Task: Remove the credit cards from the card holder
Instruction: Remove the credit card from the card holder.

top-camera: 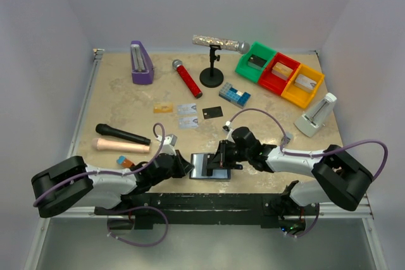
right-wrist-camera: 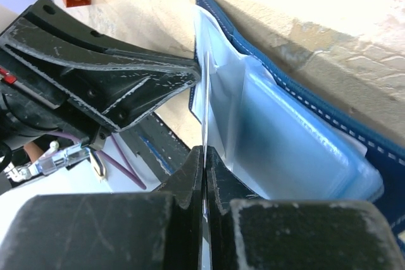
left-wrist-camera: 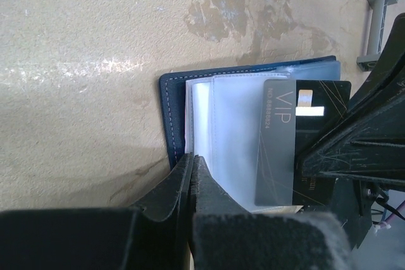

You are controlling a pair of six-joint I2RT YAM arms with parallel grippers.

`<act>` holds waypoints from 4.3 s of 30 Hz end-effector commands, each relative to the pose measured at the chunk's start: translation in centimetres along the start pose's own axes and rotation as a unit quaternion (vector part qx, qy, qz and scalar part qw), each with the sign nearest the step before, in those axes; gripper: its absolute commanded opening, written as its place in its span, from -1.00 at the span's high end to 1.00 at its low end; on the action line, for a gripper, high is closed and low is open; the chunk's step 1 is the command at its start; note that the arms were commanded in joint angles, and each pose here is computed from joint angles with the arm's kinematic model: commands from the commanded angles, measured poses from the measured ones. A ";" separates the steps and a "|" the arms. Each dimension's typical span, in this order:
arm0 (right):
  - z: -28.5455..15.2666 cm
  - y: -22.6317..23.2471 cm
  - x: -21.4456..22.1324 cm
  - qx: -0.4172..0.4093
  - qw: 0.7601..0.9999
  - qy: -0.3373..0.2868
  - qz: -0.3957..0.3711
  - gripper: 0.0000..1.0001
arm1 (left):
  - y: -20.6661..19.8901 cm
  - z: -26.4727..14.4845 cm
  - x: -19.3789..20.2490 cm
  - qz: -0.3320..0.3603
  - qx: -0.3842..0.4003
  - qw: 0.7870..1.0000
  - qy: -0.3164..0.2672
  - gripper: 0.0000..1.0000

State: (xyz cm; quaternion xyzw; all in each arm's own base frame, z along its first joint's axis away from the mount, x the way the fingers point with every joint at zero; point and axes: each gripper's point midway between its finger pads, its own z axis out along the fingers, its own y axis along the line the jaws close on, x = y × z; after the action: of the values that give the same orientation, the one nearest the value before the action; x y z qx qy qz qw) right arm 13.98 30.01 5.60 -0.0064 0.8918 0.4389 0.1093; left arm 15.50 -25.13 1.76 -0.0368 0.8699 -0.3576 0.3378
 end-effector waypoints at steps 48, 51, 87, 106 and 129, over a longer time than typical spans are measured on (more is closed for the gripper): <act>-16.8 11.7 8.5 -0.161 0.885 0.184 -0.396 1.00 | -21.0 -18.2 -6.1 0.253 0.452 0.855 0.012 -0.39; -16.5 12.3 8.3 -0.156 0.885 0.185 -0.398 1.00 | -21.9 -17.9 -5.2 0.243 0.474 0.845 0.044 -0.27; -15.9 13.7 4.3 -0.087 0.908 0.062 -0.405 -0.26 | -21.9 -16.2 -4.3 0.246 0.465 0.848 0.061 1.00; -17.2 16.6 -2.1 -0.210 0.933 -0.183 -0.227 -0.37 | -16.7 -17.2 -12.4 -0.046 0.435 0.875 -0.206 1.00; -14.9 19.1 -2.6 -0.267 0.928 -0.154 -0.207 0.28 | -16.9 -17.2 -11.9 -0.062 0.451 0.870 -0.191 1.00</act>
State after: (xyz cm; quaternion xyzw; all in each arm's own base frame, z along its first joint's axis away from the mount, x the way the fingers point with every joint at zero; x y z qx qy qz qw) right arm 12.04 29.62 28.05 -0.1439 0.7213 0.5970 0.3204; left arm 11.31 -24.29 26.65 0.0055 0.5579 -0.6985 0.4481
